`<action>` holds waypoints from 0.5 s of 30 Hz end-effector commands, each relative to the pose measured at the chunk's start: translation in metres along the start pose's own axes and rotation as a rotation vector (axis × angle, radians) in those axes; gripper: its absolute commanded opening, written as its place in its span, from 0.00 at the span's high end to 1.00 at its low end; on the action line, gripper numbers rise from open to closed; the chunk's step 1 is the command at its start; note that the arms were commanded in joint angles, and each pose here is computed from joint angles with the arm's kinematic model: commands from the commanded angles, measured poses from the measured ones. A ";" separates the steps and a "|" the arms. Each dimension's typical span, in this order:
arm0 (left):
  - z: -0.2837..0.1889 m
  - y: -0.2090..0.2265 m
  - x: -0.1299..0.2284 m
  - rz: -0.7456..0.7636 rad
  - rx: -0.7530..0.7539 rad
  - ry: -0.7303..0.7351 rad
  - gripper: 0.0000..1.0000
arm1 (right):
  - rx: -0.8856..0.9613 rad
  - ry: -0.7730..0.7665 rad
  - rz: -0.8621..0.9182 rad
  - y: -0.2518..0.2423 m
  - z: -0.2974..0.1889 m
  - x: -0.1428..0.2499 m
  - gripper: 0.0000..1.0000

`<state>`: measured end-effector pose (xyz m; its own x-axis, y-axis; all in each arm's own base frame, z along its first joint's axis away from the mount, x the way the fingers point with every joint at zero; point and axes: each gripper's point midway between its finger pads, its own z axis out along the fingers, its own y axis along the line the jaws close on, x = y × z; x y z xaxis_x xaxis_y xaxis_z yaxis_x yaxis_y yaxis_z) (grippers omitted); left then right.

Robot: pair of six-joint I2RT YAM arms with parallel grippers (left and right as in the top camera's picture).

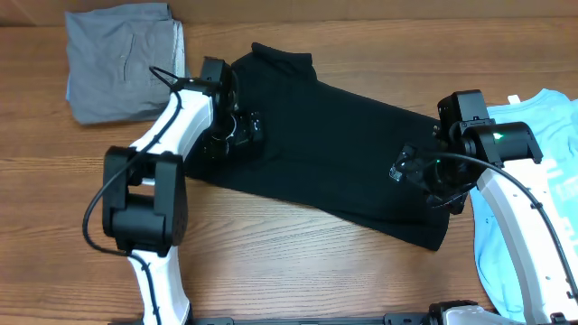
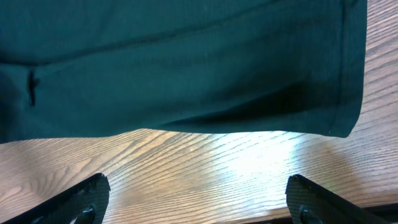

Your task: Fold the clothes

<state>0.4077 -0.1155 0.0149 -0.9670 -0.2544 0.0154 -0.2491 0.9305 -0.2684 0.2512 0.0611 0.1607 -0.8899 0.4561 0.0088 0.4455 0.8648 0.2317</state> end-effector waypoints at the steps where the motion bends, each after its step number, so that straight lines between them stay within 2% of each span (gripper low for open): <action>1: 0.013 0.005 -0.002 -0.013 -0.002 0.010 0.03 | -0.010 -0.008 -0.007 0.001 -0.003 0.003 0.05; 15: 0.008 -0.002 -0.020 0.040 0.026 -0.055 0.08 | -0.010 -0.019 -0.009 0.002 -0.003 0.000 0.05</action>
<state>0.4259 -0.1186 0.0164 -0.9675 -0.2472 -0.0538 -0.2208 0.9288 -0.2975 0.2515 0.0610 0.1604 -0.8897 0.4565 0.0075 0.4456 0.8647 0.2317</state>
